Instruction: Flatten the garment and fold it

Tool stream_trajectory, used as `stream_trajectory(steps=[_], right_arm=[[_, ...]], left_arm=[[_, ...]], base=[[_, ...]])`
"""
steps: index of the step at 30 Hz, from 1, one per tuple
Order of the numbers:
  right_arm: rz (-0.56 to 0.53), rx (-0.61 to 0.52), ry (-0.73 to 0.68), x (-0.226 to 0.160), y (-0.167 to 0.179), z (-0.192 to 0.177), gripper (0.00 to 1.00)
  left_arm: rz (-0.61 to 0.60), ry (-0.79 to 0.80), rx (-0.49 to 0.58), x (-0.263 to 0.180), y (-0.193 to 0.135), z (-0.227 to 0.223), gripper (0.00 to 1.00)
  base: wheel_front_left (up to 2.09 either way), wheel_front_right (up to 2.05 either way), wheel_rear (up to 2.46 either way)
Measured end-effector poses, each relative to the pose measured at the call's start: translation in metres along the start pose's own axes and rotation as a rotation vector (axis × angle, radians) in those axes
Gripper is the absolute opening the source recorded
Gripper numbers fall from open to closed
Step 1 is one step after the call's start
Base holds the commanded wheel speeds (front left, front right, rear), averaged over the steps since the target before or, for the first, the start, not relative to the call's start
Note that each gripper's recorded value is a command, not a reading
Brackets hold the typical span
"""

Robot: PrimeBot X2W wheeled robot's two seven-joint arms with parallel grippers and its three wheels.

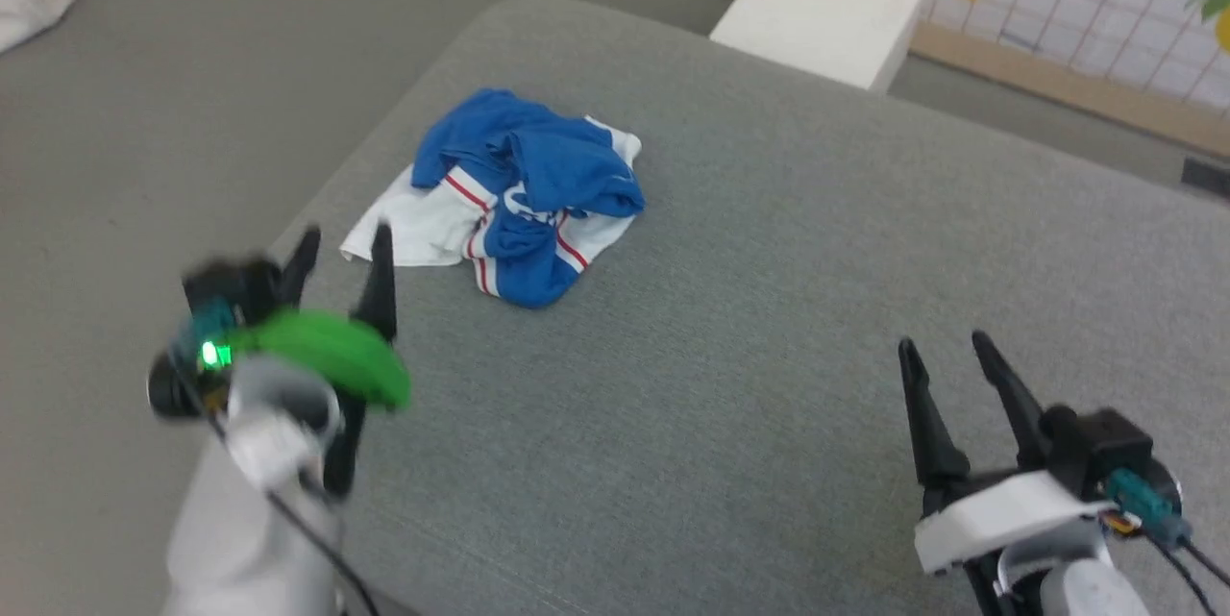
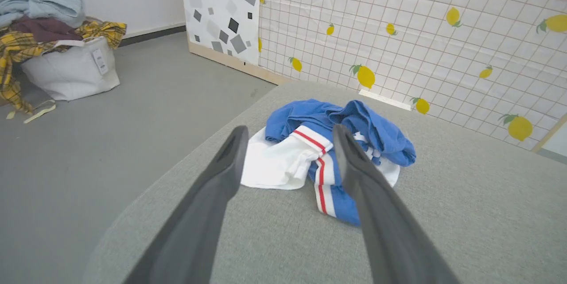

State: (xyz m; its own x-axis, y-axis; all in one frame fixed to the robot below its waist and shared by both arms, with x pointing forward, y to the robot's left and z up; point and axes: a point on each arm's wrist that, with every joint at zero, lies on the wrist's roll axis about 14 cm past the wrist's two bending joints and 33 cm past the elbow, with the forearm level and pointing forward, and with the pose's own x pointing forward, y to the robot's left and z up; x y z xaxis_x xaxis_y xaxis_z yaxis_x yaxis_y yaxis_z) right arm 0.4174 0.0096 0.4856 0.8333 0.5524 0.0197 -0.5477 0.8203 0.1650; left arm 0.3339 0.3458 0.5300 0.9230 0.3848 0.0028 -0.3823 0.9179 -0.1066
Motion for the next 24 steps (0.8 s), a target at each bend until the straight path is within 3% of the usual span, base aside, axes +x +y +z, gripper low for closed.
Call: stream_trajectory(steps=[7,12,24], right_arm=[[-0.042,-0.043,0.027,0.011,-0.024,-0.003,1.0],[-0.13,-0.048,0.061,0.007,-0.059,-0.015,1.0],[-0.288,-0.036,0.162,-0.016,-0.118,-0.055,1.0]], left_arm=[[-0.047,0.238,-0.081,0.079,-0.015,-0.003,1.0],[-0.069,0.412,-0.135,0.117,-0.03,-0.026,1.0],[-0.059,0.852,-0.083,0.118,-0.053,-0.158,1.0]], base=[[0.0,0.0,0.0],[0.0,0.0,0.0],[0.0,0.0,0.0]])
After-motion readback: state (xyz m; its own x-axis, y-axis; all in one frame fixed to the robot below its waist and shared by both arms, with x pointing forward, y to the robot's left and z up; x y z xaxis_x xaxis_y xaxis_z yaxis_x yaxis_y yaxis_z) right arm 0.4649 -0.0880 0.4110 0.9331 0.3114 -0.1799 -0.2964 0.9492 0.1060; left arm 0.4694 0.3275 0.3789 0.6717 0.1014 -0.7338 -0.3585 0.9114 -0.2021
